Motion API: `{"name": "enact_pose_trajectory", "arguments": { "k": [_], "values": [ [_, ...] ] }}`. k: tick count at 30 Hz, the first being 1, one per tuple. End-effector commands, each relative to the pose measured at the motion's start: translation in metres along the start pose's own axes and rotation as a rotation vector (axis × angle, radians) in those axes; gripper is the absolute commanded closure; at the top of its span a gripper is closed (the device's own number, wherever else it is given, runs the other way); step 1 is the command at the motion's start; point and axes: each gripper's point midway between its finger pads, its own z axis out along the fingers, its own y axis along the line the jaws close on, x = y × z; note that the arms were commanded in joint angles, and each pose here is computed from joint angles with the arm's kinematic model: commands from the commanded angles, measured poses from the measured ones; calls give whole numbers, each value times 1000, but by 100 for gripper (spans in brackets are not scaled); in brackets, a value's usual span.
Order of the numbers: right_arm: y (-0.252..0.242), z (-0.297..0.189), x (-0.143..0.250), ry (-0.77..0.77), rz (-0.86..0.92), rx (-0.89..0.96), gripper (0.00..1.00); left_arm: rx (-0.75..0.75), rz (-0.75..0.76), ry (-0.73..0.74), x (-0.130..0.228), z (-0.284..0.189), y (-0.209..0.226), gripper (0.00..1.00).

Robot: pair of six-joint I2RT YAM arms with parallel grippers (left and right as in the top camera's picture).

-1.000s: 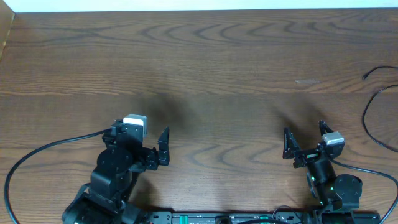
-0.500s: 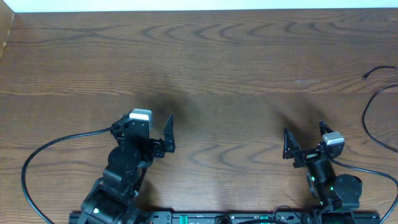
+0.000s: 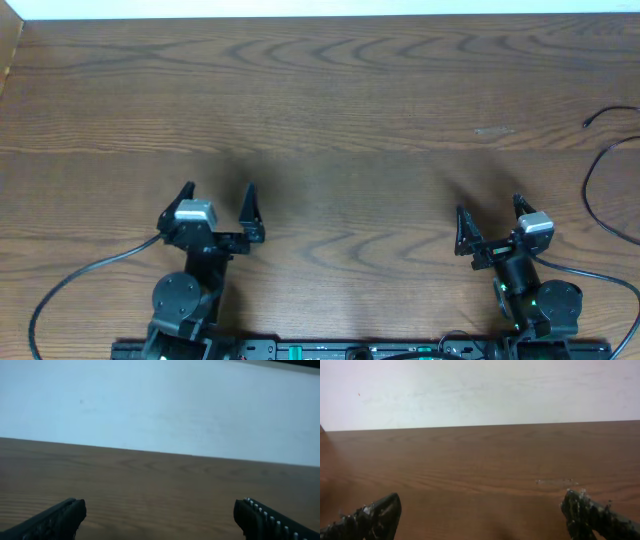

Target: Untangle cables

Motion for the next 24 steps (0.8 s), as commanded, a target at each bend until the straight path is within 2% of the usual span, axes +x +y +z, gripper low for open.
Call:
{"name": "enact_pose_trajectory", "arguments": {
  "k": [1,6,16,24],
  "values": [
    [-2,0,0,-3,7,10,1,8,-7,-64,-9,-5,4,0],
    [-2,0,0,-3,7,10,1,-15,-16,-173,-23,-10,14,0],
    [-2,0,0,-3,7,10,1,-43,-39,-321,-18,-15,28,0],
    [-2,0,0,-3,7,10,1,-120,7,-219,7,-9,45,0]
  ]
}}
